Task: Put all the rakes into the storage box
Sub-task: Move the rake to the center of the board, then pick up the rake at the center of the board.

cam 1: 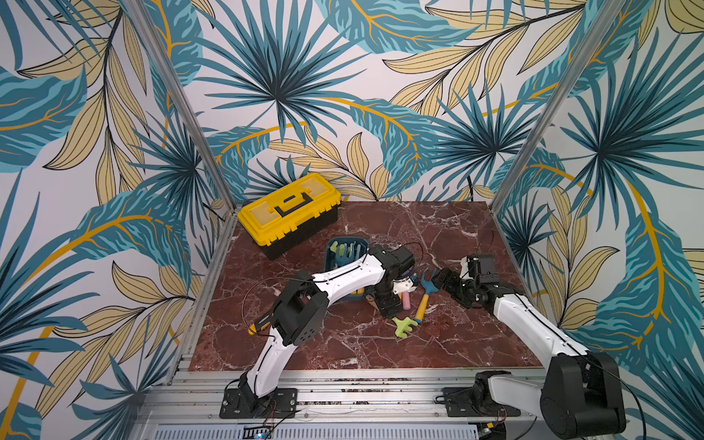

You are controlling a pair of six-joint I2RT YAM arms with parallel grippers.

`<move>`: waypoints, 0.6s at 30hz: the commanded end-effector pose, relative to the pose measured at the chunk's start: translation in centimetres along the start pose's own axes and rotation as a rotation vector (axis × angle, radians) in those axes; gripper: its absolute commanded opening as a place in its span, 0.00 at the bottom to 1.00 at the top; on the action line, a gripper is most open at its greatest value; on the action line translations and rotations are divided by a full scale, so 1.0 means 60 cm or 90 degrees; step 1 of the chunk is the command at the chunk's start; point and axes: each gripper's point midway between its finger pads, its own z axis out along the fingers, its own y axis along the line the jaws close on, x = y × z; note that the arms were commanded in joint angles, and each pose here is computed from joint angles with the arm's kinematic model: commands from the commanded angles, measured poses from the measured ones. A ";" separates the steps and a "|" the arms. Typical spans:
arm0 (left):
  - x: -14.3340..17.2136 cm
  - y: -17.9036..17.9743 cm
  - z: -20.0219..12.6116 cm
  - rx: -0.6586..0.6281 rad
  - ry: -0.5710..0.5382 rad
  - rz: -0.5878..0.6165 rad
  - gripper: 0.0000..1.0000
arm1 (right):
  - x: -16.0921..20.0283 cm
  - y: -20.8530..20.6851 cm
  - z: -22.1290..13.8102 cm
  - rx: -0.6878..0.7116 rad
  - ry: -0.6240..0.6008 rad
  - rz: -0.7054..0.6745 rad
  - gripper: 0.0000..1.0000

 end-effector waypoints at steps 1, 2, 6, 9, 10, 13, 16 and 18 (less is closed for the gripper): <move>0.021 -0.017 0.014 0.008 0.012 -0.023 0.94 | 0.013 -0.008 0.010 -0.001 0.017 0.012 0.89; 0.027 -0.020 0.018 0.008 0.017 -0.027 0.93 | 0.013 -0.007 0.010 -0.003 0.018 0.011 0.89; 0.043 -0.028 0.034 0.006 0.033 -0.037 0.93 | 0.015 -0.007 0.010 -0.005 0.020 0.012 0.89; 0.051 -0.033 0.040 0.004 0.039 -0.043 0.92 | 0.015 -0.005 0.011 -0.009 0.021 0.014 0.89; 0.053 -0.035 0.041 0.004 0.040 -0.043 0.92 | 0.016 -0.006 0.011 -0.009 0.023 0.014 0.89; 0.055 -0.049 0.036 0.008 0.035 -0.042 0.91 | 0.016 -0.005 0.011 -0.010 0.023 0.014 0.89; 0.041 -0.053 0.014 -0.009 0.008 -0.026 0.91 | 0.017 -0.003 0.011 -0.014 0.024 0.015 0.89; 0.020 -0.051 -0.011 -0.019 -0.030 -0.010 0.92 | 0.017 -0.001 0.011 -0.017 0.025 0.013 0.89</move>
